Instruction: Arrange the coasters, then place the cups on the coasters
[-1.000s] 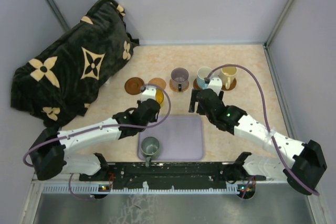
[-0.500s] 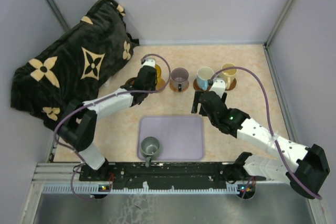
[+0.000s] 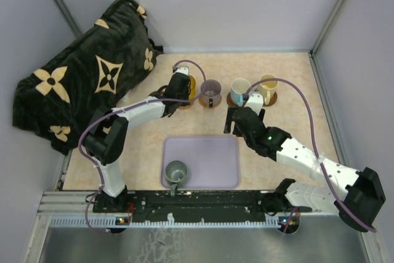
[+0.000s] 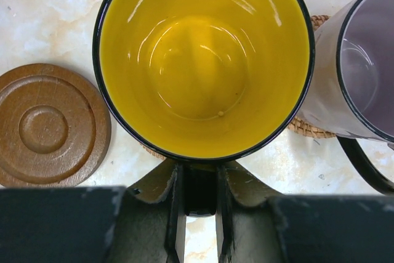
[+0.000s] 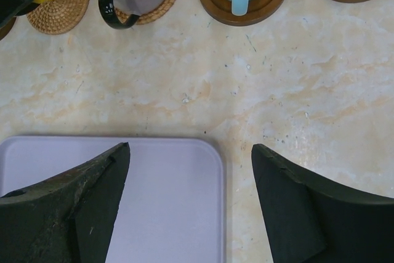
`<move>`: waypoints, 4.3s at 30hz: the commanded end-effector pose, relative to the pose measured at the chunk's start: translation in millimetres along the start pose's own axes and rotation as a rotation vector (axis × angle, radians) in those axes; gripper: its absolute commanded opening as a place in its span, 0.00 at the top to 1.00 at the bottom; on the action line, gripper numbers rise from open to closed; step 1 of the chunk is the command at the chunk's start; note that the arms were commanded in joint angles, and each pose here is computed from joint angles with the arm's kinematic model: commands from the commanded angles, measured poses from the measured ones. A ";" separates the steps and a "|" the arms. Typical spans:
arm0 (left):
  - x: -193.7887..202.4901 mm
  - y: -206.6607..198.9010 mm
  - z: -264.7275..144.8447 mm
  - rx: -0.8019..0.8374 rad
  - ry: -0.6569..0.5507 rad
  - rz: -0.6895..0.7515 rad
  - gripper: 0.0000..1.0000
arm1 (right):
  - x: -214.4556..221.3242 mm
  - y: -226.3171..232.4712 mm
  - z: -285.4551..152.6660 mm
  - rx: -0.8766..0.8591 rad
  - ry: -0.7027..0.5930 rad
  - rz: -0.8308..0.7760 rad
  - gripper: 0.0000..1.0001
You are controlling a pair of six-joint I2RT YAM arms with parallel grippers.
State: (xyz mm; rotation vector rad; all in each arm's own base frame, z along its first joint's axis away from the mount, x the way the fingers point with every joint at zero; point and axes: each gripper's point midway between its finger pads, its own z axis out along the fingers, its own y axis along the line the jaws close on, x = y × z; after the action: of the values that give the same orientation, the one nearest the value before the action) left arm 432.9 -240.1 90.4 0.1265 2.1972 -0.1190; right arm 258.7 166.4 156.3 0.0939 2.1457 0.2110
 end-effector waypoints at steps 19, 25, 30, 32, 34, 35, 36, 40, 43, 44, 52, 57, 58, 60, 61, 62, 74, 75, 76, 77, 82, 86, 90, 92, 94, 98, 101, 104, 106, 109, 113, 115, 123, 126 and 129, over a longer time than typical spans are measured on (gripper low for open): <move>-19.4 9.4 -9.8 -0.063 -0.041 -0.133 1.00 | -10.7 19.3 1.0 -0.059 -0.022 0.042 0.20; -11.0 9.1 -14.0 -0.058 -0.011 -0.164 1.00 | -10.2 20.7 0.7 -0.066 -0.017 0.042 0.20; -7.7 8.9 -16.0 -0.050 -0.005 -0.171 1.00 | -9.8 21.4 0.8 -0.070 -0.016 0.043 0.20; -7.9 8.3 -15.5 -0.048 -0.005 -0.171 1.00 | -9.8 21.8 0.8 -0.071 -0.016 0.045 0.20; -8.5 7.5 -15.0 -0.045 -0.007 -0.169 1.00 | -10.3 22.4 0.5 -0.074 -0.018 0.046 0.20; -8.6 7.2 -14.3 -0.044 -0.007 -0.166 1.00 | -10.5 22.5 0.6 -0.075 -0.018 0.047 0.20; -8.9 6.7 -13.8 -0.042 -0.008 -0.164 1.00 | -10.4 22.4 0.7 -0.074 -0.017 0.048 0.20; -12.5 3.9 -12.5 -0.027 -0.020 -0.156 1.00 | -10.0 23.1 0.9 -0.077 -0.017 0.047 0.20; -13.0 1.8 -11.5 -0.020 -0.019 -0.149 1.00 | -9.8 22.8 1.4 -0.075 -0.017 0.047 0.20; -12.1 0.9 -11.1 -0.017 -0.016 -0.146 1.00 | -10.0 23.0 1.3 -0.076 -0.017 0.048 0.20; -0.9 2.1 -6.5 -0.023 0.011 -0.138 1.00 | -8.3 23.6 2.6 -0.076 -0.012 0.045 0.20; 1.3 2.6 -5.3 -0.027 0.017 -0.136 0.99 | -6.8 23.4 3.1 -0.076 -0.008 0.043 0.20; 2.4 2.8 -4.7 -0.029 0.020 -0.135 0.98 | -6.6 23.4 3.2 -0.076 -0.007 0.043 0.20; 4.7 4.2 -4.2 -0.037 0.027 -0.134 0.95 | -6.1 23.2 3.6 -0.075 -0.007 0.042 0.20; 6.2 4.9 -3.8 -0.041 0.031 -0.134 0.94 | -5.8 23.3 3.8 -0.075 -0.006 0.042 0.20; 6.7 5.0 -4.0 -0.041 0.032 -0.135 0.94 | -5.1 23.1 4.3 -0.074 -0.004 0.041 0.20; 16.6 9.2 -2.2 -0.063 0.054 -0.138 0.71 | 1.0 22.2 6.0 -0.073 0.011 0.036 0.20; 17.3 9.8 -1.9 -0.066 0.055 -0.137 0.69 | 0.9 22.2 6.1 -0.073 0.011 0.036 0.20; 17.7 10.3 -1.8 -0.069 0.055 -0.137 0.68 | 0.9 22.6 6.2 -0.073 0.011 0.035 0.19; 17.6 10.7 -2.0 -0.071 0.055 -0.136 0.66 | 1.0 22.5 6.2 -0.073 0.012 0.036 0.20; 19.0 12.3 -1.8 -0.079 0.058 -0.133 0.58 | 0.4 23.4 6.5 -0.075 0.011 0.036 0.19; 18.4 13.7 -2.6 -0.087 0.057 -0.134 0.54 | 0.9 24.4 7.1 -0.077 0.015 0.036 0.19; 14.7 15.5 -6.6 -0.093 0.049 -0.141 0.42 | 1.4 24.2 7.0 -0.077 0.017 0.034 0.19; 10.8 16.0 -10.1 -0.094 0.041 -0.145 0.37 | 1.0 23.9 6.5 -0.077 0.016 0.035 0.19; 6.1 16.9 -14.9 -0.095 0.030 -0.147 0.34 | 0.3 24.2 5.9 -0.079 0.015 0.036 0.19; -10.2 19.2 -30.6 -0.089 -0.012 -0.157 0.29 | 0.0 24.1 5.6 -0.079 0.013 0.037 0.19; -26.6 21.2 -48.0 -0.079 -0.054 -0.167 0.26 | 0.4 24.4 5.6 -0.081 0.015 0.038 0.19; -36.4 22.7 -68.5 -0.067 -0.082 -0.164 0.23 | -0.8 24.5 5.2 -0.080 0.013 0.037 0.19; -33.7 23.3 -83.7 -0.057 -0.086 -0.151 0.23 | -1.9 22.8 5.0 -0.070 0.010 0.034 0.19; -21.6 24.5 -111.5 -0.038 -0.088 -0.121 0.22 | -4.0 20.2 4.8 -0.051 0.009 0.027 0.16; 10.8 21.8 -153.1 0.013 -0.054 -0.062 0.21 | -10.3 14.1 6.0 -0.004 -0.002 0.013 0.07; 32.9 20.2 -174.2 0.042 -0.034 -0.037 0.21 | -14.6 8.6 8.2 0.032 -0.005 0.014 0.01; 85.6 22.1 -244.9 0.185 0.026 -0.157 0.15 | -22.8 -21.8 24.0 0.108 0.011 0.077 0.01; 91.3 26.5 -259.7 0.214 0.049 -0.176 0.13 | -21.4 -23.2 24.9 0.110 0.013 0.072 0.01; 100.5 26.3 -271.2 0.244 0.100 -0.162 0.11 | -15.5 -23.4 27.2 0.111 0.032 0.068 0.01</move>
State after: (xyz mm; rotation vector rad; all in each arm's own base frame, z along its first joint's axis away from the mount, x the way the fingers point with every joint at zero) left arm 184.6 -181.0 179.3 0.0759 2.1782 -0.4698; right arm 282.8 140.2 138.6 0.2072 2.2203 0.1038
